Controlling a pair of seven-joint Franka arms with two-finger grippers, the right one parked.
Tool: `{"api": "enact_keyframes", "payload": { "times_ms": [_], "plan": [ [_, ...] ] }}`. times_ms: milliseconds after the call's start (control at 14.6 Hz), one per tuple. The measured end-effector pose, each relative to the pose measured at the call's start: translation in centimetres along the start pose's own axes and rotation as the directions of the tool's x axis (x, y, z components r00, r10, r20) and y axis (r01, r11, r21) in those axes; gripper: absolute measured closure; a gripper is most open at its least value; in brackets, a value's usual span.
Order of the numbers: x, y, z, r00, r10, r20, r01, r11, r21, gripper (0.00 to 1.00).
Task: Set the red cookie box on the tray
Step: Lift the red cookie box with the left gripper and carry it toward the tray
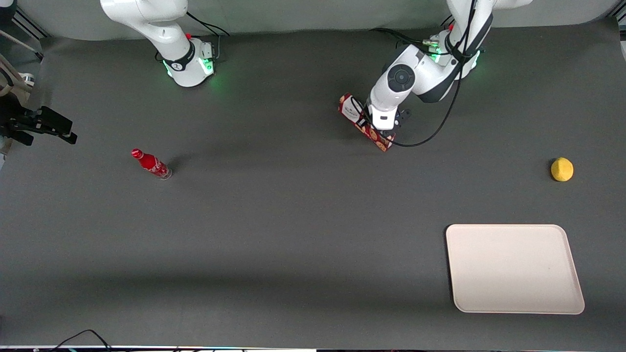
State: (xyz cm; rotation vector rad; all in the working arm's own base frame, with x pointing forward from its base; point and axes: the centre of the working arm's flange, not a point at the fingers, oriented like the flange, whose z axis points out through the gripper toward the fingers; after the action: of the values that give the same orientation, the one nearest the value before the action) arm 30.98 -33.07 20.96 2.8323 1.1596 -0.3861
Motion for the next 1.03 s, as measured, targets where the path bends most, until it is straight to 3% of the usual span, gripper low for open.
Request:
{"api": "enact_keyframes", "payload": {
  "times_ms": [69, 206, 480, 824, 1029],
  "plan": [
    [0.5, 0.2, -0.2, 1.000, -0.007, -0.004, 0.007, 1.000, -0.005, 0.93],
    [2.0, 0.7, -1.1, 1.000, -0.011, -0.025, 0.011, 1.000, -0.007, 0.94],
    [9.1, 3.2, -7.6, 0.999, 0.006, -0.039, -0.004, 0.998, 0.055, 0.94],
    [16.8, 4.0, -21.9, 0.992, 0.129, 0.004, -0.129, 0.984, 0.120, 0.94],
    [22.1, 1.6, -32.0, 0.972, 0.235, 0.024, -0.236, 0.965, 0.114, 0.94]
  ]
}}
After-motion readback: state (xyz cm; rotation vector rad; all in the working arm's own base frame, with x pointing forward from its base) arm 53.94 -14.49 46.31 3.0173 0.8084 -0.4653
